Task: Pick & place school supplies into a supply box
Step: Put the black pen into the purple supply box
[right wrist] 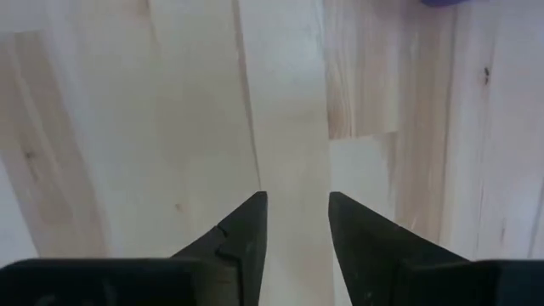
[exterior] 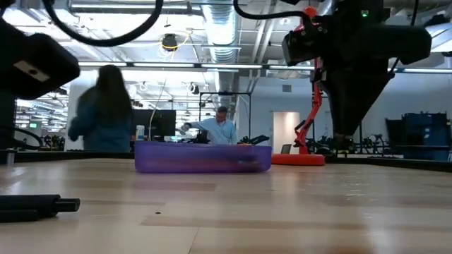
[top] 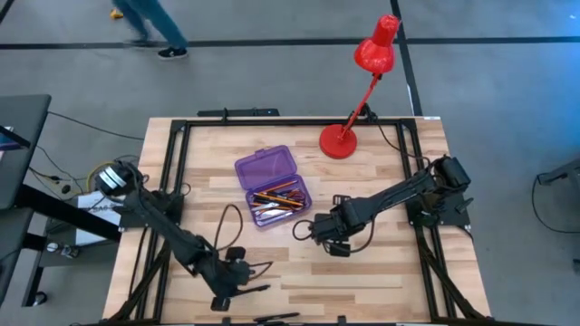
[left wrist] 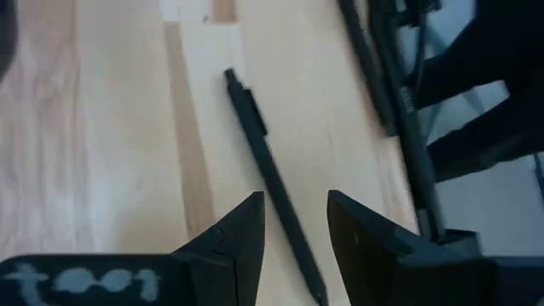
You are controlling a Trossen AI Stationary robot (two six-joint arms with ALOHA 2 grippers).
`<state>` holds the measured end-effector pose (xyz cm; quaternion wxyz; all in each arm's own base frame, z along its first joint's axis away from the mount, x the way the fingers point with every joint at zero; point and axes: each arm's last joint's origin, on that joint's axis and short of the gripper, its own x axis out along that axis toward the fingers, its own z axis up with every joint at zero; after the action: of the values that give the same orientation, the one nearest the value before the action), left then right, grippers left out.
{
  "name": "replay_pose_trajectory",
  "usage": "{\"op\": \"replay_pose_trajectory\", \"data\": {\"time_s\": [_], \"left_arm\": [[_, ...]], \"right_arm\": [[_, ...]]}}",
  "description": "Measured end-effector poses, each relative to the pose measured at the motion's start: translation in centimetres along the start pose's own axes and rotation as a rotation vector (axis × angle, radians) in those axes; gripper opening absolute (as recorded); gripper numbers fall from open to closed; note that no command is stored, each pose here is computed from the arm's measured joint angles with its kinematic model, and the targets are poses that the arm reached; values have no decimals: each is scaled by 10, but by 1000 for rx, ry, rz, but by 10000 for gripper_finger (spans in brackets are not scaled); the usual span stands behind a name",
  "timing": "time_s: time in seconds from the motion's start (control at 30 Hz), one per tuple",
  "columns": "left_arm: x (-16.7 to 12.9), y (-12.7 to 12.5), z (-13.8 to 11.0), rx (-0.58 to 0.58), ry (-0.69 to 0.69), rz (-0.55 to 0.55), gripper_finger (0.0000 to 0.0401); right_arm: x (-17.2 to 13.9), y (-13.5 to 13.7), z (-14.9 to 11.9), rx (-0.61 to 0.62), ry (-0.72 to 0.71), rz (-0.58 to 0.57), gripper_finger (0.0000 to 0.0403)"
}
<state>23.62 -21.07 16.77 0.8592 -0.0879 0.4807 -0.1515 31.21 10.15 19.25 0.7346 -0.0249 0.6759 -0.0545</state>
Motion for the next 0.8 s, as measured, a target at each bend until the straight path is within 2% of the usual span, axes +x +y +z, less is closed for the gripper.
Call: {"op": "replay_pose_trajectory", "data": {"time_s": [0.17,0.5,0.57,0.8], "left_arm": [[10,-5,-3,-36,10,54,116],[30,-15,-13,-81,30,87,116],[30,-14,-16,-83,34,121,116],[29,-14,-16,-38,34,123,116]], "right_arm": [[0,-3,2,-8,-5,1,123],[1,-10,1,-2,29,-12,123],[1,-10,0,-3,36,-13,123],[1,-10,0,-1,37,-14,123]]}}
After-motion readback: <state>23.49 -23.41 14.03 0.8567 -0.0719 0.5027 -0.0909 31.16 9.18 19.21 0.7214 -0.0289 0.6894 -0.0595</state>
